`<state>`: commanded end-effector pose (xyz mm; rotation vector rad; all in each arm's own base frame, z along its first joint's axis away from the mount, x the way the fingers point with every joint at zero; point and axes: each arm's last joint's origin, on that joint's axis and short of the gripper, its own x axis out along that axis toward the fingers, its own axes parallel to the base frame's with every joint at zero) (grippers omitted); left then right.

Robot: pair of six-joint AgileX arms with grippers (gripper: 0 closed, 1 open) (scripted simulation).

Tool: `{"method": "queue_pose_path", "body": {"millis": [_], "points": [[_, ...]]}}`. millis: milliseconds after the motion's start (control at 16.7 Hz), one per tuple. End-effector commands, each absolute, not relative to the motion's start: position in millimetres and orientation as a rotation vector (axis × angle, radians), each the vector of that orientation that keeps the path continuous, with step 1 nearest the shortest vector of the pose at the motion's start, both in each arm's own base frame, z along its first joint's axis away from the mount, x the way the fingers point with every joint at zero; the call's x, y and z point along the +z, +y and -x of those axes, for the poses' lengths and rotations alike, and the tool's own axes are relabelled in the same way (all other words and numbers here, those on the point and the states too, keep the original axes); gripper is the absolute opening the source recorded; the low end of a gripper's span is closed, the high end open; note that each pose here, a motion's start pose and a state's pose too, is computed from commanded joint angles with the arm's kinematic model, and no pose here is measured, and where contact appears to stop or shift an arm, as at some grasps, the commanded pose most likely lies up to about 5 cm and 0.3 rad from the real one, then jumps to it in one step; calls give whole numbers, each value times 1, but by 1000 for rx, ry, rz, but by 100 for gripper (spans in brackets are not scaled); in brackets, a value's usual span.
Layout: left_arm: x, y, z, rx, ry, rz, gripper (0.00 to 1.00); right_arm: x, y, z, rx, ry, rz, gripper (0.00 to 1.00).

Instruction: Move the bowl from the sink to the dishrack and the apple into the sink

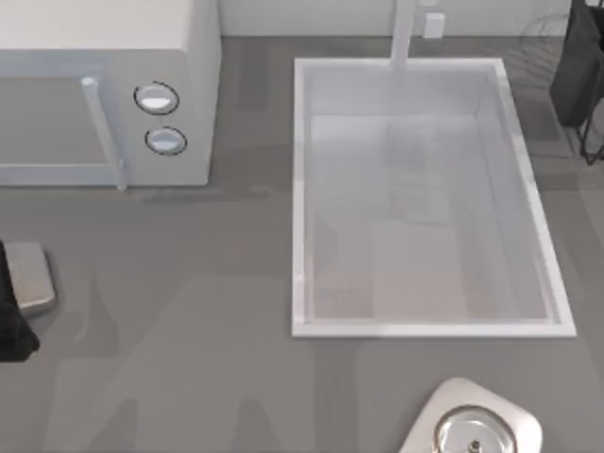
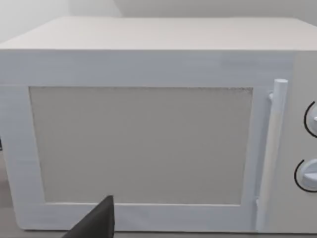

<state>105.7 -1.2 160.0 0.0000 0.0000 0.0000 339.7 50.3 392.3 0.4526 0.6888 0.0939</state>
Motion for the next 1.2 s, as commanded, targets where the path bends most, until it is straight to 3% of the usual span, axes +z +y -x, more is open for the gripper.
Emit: {"method": "queue_pose_path", "body": {"millis": [360, 660, 900, 1200], "points": [[160, -1, -106, 0, 0, 0, 100, 410, -41, -342, 60, 347, -335, 0], [160, -1, -106, 0, 0, 0, 100, 417, -93, -308, 12, 99, -133, 0], [160, -1, -106, 0, 0, 0, 100, 419, -106, -281, -8, 7, -9, 0], [160, -1, -106, 0, 0, 0, 100, 419, -107, -279, -10, 0, 0, 0]]}}
